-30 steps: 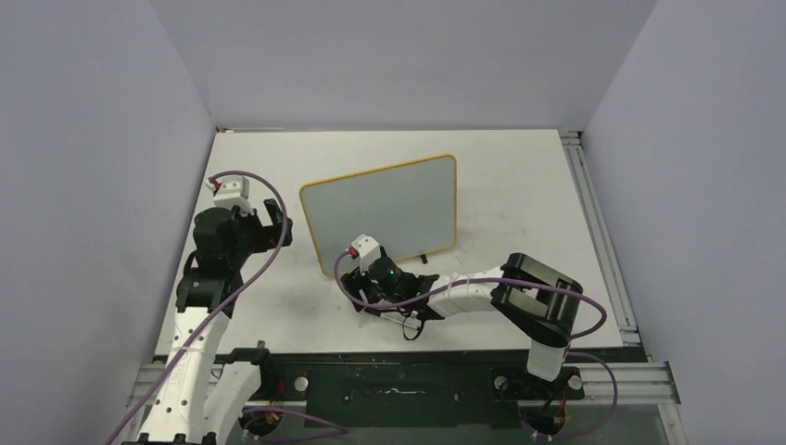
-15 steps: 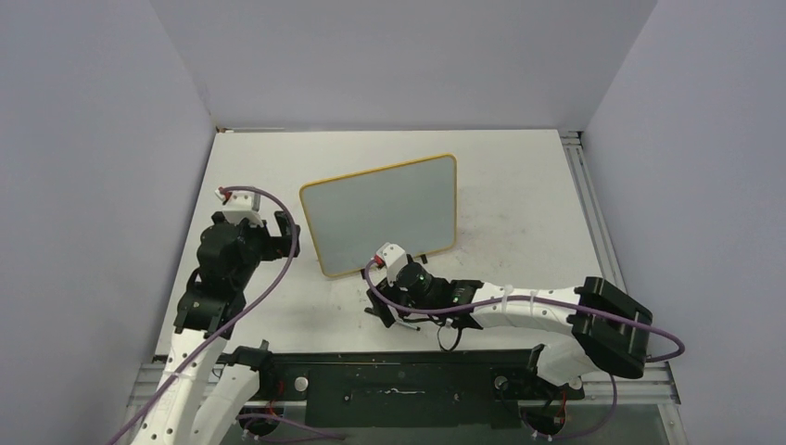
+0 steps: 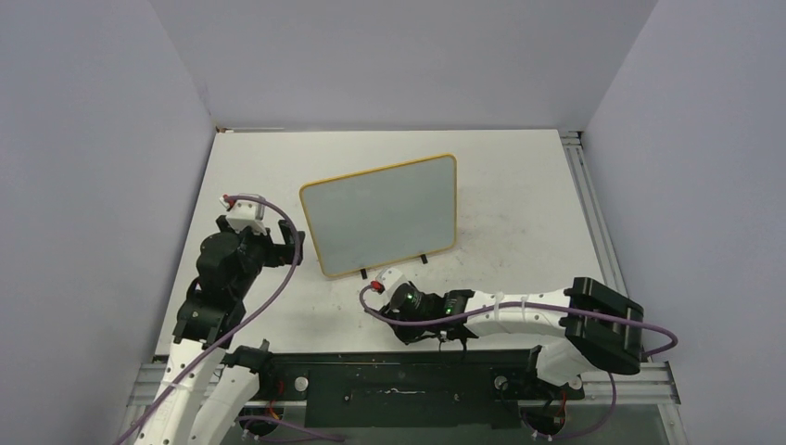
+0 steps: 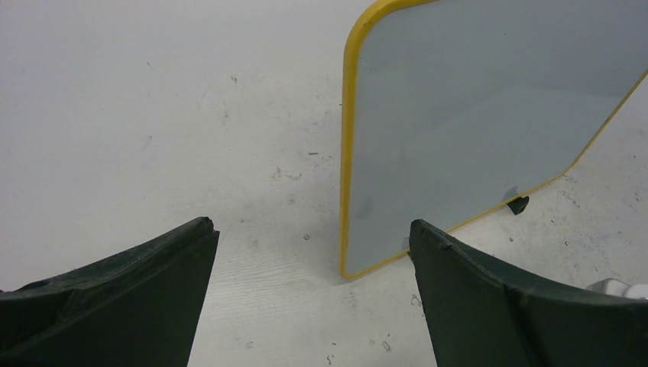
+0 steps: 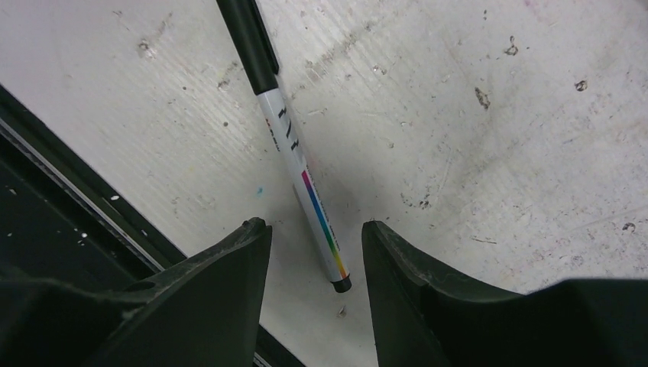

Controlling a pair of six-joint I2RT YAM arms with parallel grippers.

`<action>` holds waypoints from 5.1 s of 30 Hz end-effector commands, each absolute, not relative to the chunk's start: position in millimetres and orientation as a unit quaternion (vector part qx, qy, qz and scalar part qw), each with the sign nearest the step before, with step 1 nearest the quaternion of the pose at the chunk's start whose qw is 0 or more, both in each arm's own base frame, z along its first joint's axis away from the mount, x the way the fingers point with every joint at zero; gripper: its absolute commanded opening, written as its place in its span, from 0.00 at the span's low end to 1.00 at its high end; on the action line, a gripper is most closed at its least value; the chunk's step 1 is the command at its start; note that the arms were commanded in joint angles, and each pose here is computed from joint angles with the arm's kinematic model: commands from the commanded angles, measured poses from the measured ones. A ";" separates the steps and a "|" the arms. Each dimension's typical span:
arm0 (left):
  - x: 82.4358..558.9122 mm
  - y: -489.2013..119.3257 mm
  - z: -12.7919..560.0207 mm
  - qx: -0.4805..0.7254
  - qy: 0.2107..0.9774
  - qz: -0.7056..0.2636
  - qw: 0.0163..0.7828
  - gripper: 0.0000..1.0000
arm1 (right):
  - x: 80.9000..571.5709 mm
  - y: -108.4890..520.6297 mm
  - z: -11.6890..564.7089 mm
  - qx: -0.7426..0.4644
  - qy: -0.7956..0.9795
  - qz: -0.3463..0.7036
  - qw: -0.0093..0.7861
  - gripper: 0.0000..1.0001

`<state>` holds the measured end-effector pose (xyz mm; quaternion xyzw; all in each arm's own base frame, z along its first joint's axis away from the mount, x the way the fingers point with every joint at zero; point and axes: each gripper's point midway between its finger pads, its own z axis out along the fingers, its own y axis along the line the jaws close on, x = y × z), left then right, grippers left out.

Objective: Write a sentence on the whiteboard
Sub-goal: Move the whiteboard to the center of the board, then open the whiteboard marker at the center of the board.

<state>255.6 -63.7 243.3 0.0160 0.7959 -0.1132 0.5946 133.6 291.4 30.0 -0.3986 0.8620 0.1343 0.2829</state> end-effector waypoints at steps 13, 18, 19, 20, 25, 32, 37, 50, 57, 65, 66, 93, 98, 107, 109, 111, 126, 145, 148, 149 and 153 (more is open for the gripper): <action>243.7 -97.4 269.8 0.094 0.743 -0.170 0.640 0.96 | 134.6 293.0 8.8 -0.393 0.869 0.099 0.283 0.21; 235.1 -118.6 267.5 0.136 0.734 -0.202 0.634 0.97 | 131.5 293.9 21.2 -0.386 0.871 0.119 0.279 0.05; 232.5 -123.4 267.3 0.145 0.732 -0.208 0.632 0.96 | 131.9 294.7 29.8 -0.382 0.870 0.128 0.282 0.05; 229.3 -127.8 268.3 0.154 0.728 -0.213 0.633 0.96 | 131.9 293.6 38.0 -0.378 0.872 0.136 0.281 0.05; 214.3 -139.8 272.5 0.178 0.710 -0.234 0.640 0.97 | 133.4 285.4 82.9 -0.346 0.879 0.221 0.243 0.05; 180.0 -179.7 260.4 0.278 0.672 -0.313 0.611 0.98 | 118.8 266.7 129.3 -0.374 0.867 0.289 0.158 0.05; 155.6 -212.6 238.1 0.358 0.670 -0.346 0.551 1.00 | 94.4 273.8 156.4 -0.392 0.828 0.395 0.074 0.05; 98.9 -252.5 177.6 0.521 0.667 -0.278 0.454 1.00 | 70.3 283.1 193.8 -0.402 0.788 0.466 0.012 0.05; 92.4 -259.7 172.9 0.536 0.665 -0.268 0.445 0.74 | 59.8 287.6 194.6 -0.417 0.777 0.472 -0.004 0.05; 80.6 -266.0 170.7 0.552 0.657 -0.273 0.435 0.49 | 61.1 289.0 190.8 -0.416 0.780 0.467 -0.009 0.05; 79.4 -266.8 171.0 0.553 0.657 -0.273 0.434 0.43 | 61.2 289.1 190.4 -0.416 0.780 0.468 -0.010 0.05; 93.5 -263.2 197.3 0.487 0.679 -0.376 0.401 0.00 | 137.7 302.1 212.5 -0.229 0.789 0.538 0.190 0.94; 86.8 -265.9 193.4 0.501 0.676 -0.385 0.380 0.00 | 128.5 305.8 219.0 -0.226 0.772 0.567 0.178 0.97; 87.6 -265.9 192.5 0.501 0.678 -0.384 0.377 0.00 | 85.4 324.9 228.3 -0.293 0.737 0.596 0.124 0.69; 87.7 -265.6 192.5 0.501 0.678 -0.384 0.377 0.00 | 82.3 325.8 226.1 -0.296 0.737 0.596 0.120 0.63; 87.7 -265.2 192.8 0.500 0.677 -0.385 0.378 0.00 | 81.3 325.7 224.4 -0.296 0.738 0.595 0.118 0.56; 79.8 -267.0 192.3 0.513 0.666 -0.399 0.366 0.00 | 81.0 325.6 226.2 -0.287 0.735 0.602 0.123 0.42; 83.2 -264.7 192.2 0.511 0.668 -0.390 0.375 0.00 | 90.9 313.7 230.5 -0.300 0.730 0.592 0.162 0.05; 84.3 -263.9 193.0 0.509 0.667 -0.388 0.380 0.00 | 100.7 300.5 232.8 -0.309 0.738 0.574 0.177 0.05; 84.7 -263.5 192.9 0.509 0.667 -0.387 0.381 0.00 | 103.2 296.5 232.9 -0.315 0.741 0.565 0.181 0.05; 84.7 -263.0 193.7 0.509 0.666 -0.388 0.383 0.00 | 108.6 281.6 236.2 -0.331 0.755 0.536 0.181 0.05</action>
